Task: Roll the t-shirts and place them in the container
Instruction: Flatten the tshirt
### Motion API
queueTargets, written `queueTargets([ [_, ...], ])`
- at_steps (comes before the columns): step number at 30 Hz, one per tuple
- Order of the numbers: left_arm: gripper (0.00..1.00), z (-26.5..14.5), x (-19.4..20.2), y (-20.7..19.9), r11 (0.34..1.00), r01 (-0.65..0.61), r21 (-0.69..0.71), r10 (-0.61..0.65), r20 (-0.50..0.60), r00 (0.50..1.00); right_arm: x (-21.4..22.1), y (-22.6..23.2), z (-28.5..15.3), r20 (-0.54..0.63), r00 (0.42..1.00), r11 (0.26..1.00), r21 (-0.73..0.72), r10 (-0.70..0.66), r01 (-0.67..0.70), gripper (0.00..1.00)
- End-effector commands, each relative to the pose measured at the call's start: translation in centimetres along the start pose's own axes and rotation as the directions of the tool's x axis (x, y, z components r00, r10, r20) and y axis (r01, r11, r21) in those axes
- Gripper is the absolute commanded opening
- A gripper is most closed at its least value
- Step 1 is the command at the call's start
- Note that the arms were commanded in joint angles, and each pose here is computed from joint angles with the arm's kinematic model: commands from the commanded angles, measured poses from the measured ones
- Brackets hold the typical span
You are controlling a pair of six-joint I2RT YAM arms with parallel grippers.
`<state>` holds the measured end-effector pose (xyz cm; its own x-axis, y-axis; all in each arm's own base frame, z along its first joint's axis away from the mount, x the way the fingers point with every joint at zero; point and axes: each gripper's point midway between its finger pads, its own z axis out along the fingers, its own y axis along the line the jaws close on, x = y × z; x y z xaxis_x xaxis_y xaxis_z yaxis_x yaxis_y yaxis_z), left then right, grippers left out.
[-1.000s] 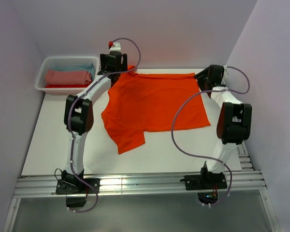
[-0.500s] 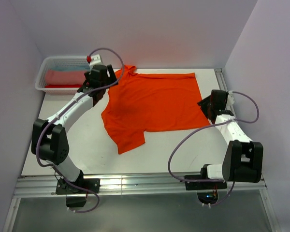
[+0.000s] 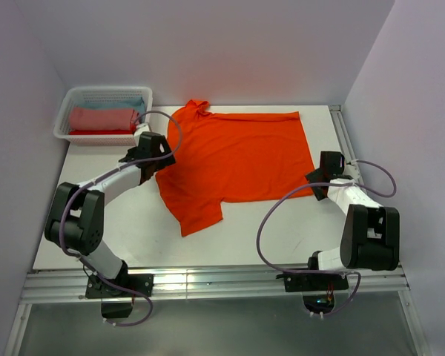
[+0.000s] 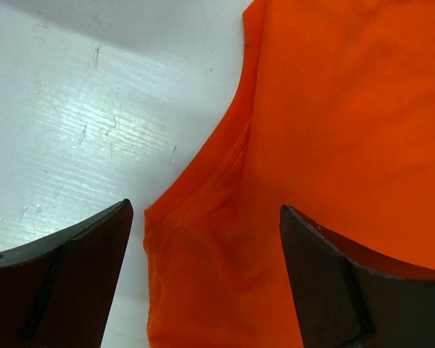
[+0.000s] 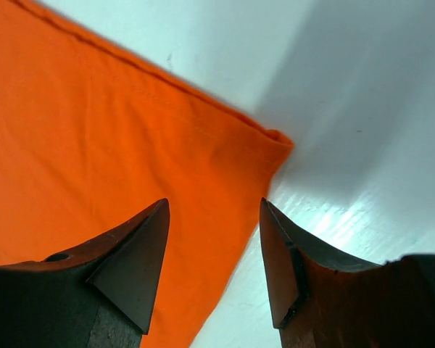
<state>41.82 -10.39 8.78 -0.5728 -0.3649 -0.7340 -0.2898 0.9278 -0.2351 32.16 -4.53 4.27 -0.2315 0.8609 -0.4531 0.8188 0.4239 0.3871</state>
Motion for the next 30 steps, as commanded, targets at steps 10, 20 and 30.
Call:
queueTargets([
  [10,0.87,0.9,-2.6,-0.9,0.979,0.145,0.144,-0.156,0.072,0.985,-0.8,-3.7,1.7,0.063,0.994,0.981,0.168,0.091,-0.100,0.57],
  [20,0.86,2.2,-1.7,-1.2,0.973,0.164,0.161,-0.171,0.029,0.985,-0.6,-3.8,2.9,0.021,0.996,0.977,0.194,0.082,-0.085,0.42],
  [30,0.86,2.8,-0.9,-1.1,0.972,0.171,0.160,-0.174,0.003,0.985,-0.4,-4.2,3.3,-0.013,0.994,0.975,0.198,0.106,-0.101,0.00],
])
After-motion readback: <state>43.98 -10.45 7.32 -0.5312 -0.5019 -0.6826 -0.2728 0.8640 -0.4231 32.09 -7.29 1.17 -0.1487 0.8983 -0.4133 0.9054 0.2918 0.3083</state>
